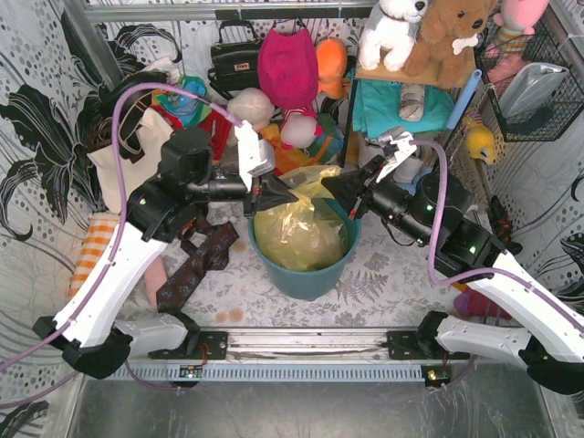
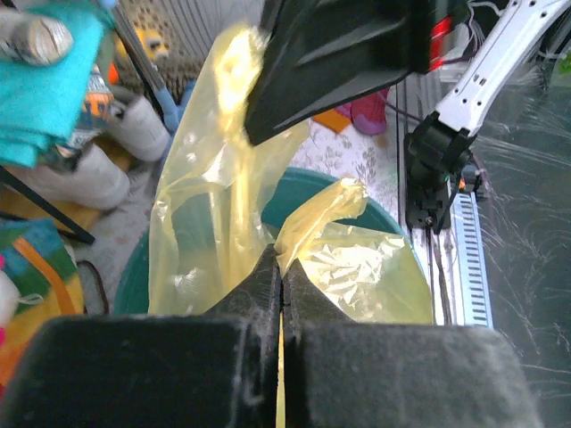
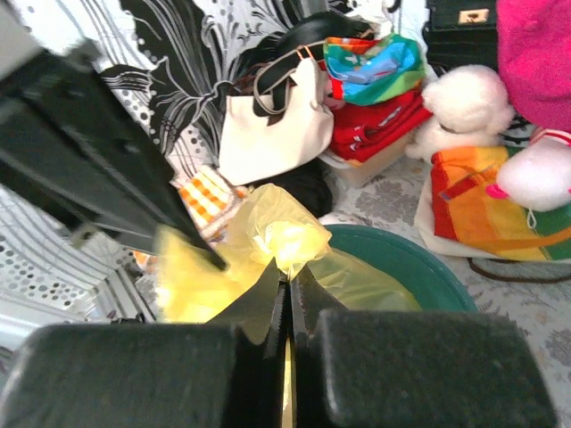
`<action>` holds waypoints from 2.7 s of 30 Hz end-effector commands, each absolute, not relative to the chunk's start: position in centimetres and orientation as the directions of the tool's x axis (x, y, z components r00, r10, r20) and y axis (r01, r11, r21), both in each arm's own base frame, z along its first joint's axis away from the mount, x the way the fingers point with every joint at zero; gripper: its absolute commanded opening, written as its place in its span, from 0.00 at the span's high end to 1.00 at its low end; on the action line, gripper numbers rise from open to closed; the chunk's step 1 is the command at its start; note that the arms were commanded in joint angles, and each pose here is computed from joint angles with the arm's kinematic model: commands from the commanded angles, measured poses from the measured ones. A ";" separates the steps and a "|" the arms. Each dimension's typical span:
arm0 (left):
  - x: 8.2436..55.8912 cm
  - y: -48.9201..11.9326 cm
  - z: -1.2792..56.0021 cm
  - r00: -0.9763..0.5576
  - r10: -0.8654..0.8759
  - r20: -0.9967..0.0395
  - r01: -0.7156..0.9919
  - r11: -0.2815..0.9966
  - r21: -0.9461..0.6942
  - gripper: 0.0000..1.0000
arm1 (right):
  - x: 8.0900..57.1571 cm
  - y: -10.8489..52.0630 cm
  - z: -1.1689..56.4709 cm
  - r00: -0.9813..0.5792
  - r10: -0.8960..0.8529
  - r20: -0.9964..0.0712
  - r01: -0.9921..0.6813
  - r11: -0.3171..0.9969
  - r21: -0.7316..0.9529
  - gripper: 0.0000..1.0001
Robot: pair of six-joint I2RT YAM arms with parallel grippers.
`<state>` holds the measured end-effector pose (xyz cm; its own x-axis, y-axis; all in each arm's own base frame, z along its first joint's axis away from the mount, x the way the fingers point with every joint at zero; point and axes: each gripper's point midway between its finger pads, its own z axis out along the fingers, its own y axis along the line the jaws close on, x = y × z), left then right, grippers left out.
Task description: Tie the trash bag
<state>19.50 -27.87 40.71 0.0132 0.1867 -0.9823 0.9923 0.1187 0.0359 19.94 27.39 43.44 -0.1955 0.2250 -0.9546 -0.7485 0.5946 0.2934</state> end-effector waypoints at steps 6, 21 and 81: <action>21.1 -26.9 46.7 0.163 0.018 -0.987 0.944 0.288 0.161 1.00 | 18.5 28.8 42.5 -0.298 0.229 -0.927 -0.771 0.515 0.376 1.00; 23.7 -27.7 45.1 0.108 0.050 -0.993 0.934 0.338 0.119 1.00 | 15.1 30.8 45.3 -0.394 0.295 -0.870 -0.835 0.282 0.473 1.00; 20.9 -26.9 42.8 -0.030 -0.050 -0.998 0.945 0.324 -0.044 0.99 | 25.9 30.5 35.0 0.177 0.110 -0.978 -0.250 0.966 0.064 1.00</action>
<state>21.27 -27.07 41.53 -0.0663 -0.0070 -0.9978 0.9414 0.3309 -0.0649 25.49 31.16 32.36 0.0854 -0.0256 -0.9960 -0.3098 0.9494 -0.0509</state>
